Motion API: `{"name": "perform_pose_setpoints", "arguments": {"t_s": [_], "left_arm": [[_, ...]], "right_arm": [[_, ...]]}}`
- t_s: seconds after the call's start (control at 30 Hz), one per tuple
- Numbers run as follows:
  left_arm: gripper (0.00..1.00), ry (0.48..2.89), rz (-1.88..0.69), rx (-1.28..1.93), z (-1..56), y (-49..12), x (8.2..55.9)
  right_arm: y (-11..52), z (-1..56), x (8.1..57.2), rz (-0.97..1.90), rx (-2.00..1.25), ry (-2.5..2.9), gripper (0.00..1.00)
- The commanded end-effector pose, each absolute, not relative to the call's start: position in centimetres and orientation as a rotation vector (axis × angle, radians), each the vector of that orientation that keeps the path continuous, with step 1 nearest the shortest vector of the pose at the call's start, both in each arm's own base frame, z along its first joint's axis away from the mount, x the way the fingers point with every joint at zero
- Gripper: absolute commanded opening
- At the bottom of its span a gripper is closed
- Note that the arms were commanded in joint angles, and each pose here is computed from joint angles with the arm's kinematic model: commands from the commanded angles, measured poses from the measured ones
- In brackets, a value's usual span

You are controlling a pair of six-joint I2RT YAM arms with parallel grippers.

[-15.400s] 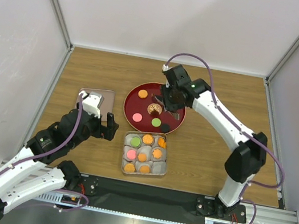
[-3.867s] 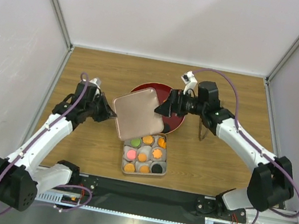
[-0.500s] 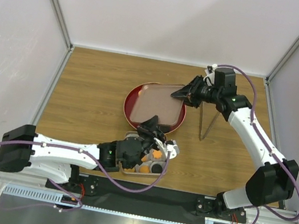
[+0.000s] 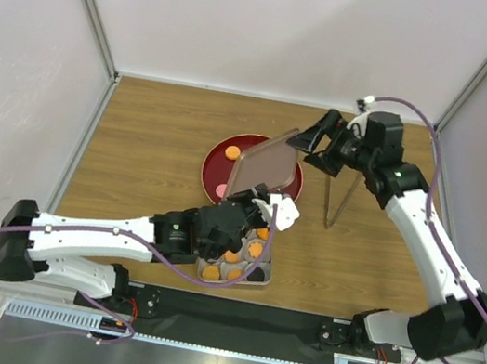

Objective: Pack the cookies

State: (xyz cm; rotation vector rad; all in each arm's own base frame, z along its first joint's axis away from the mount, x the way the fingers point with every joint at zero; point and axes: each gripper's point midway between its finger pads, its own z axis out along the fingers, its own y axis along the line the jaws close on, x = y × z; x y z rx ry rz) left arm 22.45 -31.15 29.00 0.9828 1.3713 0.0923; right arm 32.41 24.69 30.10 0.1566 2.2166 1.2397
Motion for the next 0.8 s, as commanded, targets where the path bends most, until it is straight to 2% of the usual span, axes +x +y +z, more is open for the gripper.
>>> {"name": "perform_pose_setpoints", "arguments": {"t_s": [0.0, 0.07, 0.13, 0.2, 0.3, 0.4, 0.43, 0.47, 0.5, 0.53, 0.57, 0.77], "left_arm": [[0.00, 1.542, -0.253, 0.786, 31.1, -31.1, 20.5], [0.00, 1.583, -0.369, 0.690, 32.6, -30.8, 20.4], [0.00, 1.646, -0.606, 0.545, 34.2, -30.2, 19.9], [0.00, 1.641, -0.852, 0.387, 36.5, -29.1, 19.5], [0.00, 1.676, -1.056, 0.194, 36.1, -28.0, 19.3], [0.00, 1.700, -1.224, -0.005, 34.8, -26.4, 20.0], [0.00, 1.743, -1.280, -0.017, 32.3, -26.3, 19.4], [0.00, 1.666, -1.374, -0.047, 33.4, -26.3, 19.3], [0.00, 1.663, -1.448, -0.152, 33.0, -25.7, 19.7], [0.00, 1.699, -1.470, -0.195, 30.2, -25.6, 19.8], [0.00, 1.643, -1.541, -0.204, 31.0, -25.4, 19.5], [0.00, 1.676, -1.683, -0.306, 27.1, -25.9, 19.5]], "right_arm": [[19.9, 36.6, 33.3, 0.998, 0.159, 1.944, 0.91], [17.9, 37.2, 33.9, 0.900, 0.209, 1.866, 0.94], [16.8, 37.8, 33.5, 0.866, 0.225, 1.809, 0.97], [16.6, 36.5, 33.5, 0.840, 0.220, 1.828, 0.98], [16.7, 33.5, 33.3, 0.822, 0.209, 1.897, 0.97], [17.2, 30.6, 32.5, 0.855, 0.187, 1.926, 0.98], [17.6, 30.8, 32.2, 0.885, 0.156, 1.901, 0.98], [17.7, 28.9, 31.8, 0.886, 0.156, 1.937, 0.98], [17.7, 28.5, 31.6, 0.889, 0.146, 1.941, 0.98], [17.9, 27.9, 31.4, 0.900, 0.134, 1.949, 0.98], [18.0, 27.7, 31.0, 0.905, 0.128, 1.947, 0.98], [18.0, 24.7, 29.5, 0.936, 0.132, 1.966, 0.98]]}}
